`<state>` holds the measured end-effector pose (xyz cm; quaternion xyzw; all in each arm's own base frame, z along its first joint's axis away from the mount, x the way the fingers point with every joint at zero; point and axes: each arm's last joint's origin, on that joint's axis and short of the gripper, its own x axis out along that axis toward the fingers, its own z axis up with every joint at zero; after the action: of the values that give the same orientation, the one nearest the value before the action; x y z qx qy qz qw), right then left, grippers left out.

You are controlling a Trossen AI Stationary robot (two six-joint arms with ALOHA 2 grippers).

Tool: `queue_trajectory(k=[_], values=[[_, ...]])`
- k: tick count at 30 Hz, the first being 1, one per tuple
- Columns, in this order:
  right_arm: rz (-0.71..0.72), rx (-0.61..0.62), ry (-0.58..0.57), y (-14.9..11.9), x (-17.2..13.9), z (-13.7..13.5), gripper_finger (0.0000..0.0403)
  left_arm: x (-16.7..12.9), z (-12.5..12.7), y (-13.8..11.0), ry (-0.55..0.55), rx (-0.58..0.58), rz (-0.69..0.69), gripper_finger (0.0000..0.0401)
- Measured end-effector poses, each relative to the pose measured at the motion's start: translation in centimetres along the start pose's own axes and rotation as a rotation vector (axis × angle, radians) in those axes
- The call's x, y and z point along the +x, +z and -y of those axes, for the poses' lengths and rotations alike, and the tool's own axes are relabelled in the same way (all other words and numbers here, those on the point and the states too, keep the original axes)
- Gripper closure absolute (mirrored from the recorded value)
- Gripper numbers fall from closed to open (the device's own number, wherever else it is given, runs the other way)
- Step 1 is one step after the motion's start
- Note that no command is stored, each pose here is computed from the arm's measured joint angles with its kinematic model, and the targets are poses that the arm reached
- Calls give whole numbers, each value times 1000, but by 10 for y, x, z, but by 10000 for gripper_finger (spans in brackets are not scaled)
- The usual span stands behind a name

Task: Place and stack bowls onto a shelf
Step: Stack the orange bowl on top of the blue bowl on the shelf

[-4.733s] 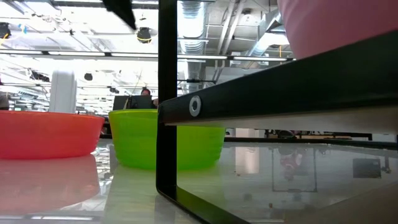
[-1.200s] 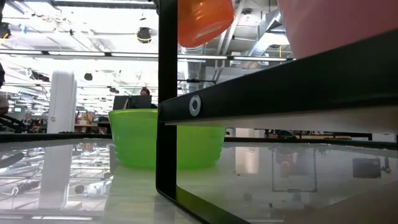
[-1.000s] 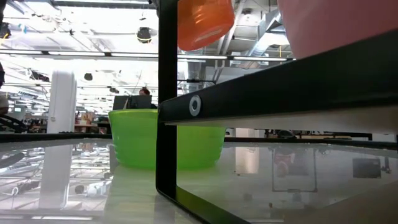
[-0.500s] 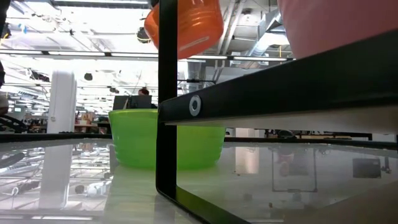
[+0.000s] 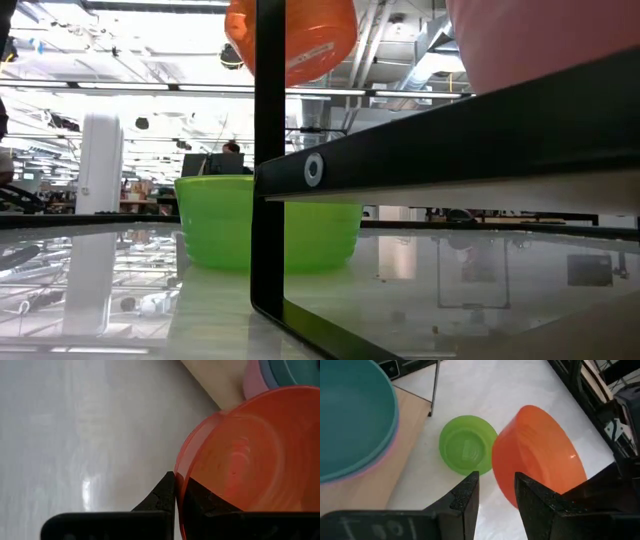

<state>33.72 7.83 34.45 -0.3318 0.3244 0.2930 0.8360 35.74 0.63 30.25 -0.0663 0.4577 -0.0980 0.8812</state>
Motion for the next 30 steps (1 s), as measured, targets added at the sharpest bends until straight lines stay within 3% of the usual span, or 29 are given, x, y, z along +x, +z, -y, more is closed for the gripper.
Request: queue_trajectory(k=[6,12,21,30], values=[[-27,39,10,-5,-1,1,253,-1,-4,7,151,-121,79,401],[-79,52,48,-11,-2,-2,253,3,-7,10,187,-173,109,401],[-118,-16,91,-14,-3,-6,253,25,-6,14,72,-168,114,401],[-155,-51,119,-21,-4,-5,255,26,-4,14,68,-157,111,401]])
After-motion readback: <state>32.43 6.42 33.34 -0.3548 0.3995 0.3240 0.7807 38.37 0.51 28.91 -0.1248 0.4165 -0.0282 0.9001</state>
